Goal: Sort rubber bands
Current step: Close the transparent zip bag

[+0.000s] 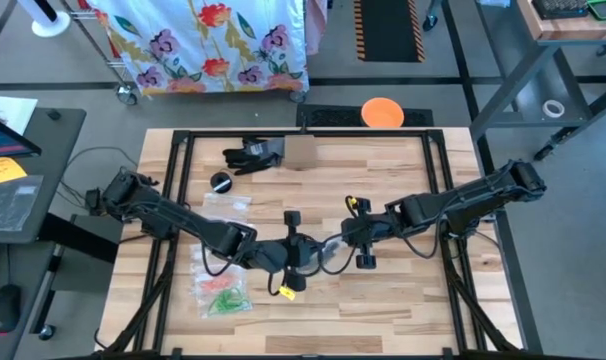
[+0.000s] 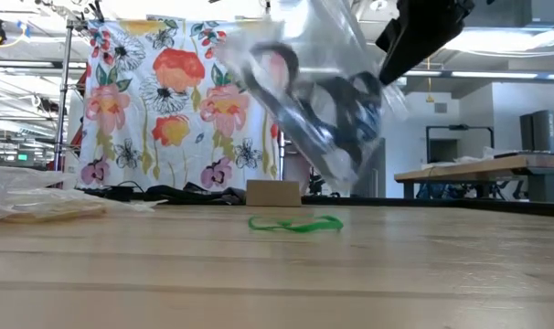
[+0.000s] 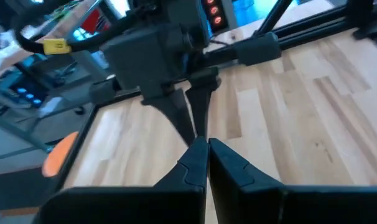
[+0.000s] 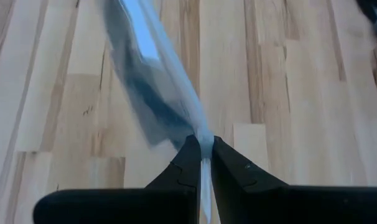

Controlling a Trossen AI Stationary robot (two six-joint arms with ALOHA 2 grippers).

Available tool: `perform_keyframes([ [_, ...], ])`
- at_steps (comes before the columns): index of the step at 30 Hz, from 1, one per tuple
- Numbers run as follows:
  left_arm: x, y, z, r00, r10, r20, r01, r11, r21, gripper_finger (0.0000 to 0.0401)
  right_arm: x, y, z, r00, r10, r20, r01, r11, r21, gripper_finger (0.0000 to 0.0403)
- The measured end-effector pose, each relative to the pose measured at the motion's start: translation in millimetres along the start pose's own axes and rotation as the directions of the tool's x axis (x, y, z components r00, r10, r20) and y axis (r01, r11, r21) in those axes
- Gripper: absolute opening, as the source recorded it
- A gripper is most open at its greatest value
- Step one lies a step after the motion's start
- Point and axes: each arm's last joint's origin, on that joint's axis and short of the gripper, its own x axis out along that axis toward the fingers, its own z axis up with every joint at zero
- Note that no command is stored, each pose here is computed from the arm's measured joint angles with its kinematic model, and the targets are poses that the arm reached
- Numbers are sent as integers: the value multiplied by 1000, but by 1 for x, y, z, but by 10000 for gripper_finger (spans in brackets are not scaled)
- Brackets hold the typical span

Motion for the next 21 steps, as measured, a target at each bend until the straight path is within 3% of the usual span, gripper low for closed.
perform_keyframes([
  [8, -16, -1, 17, 997, 55, -50, -53, 998, 46, 0, 0, 0, -1, 1000, 16, -13, -16, 1000, 1, 17],
  [21, -18, -1, 17, 995, 70, -71, -67, 996, 52, 0, 0, 1, -2, 997, 64, -31, -64, 998, -6, 21],
])
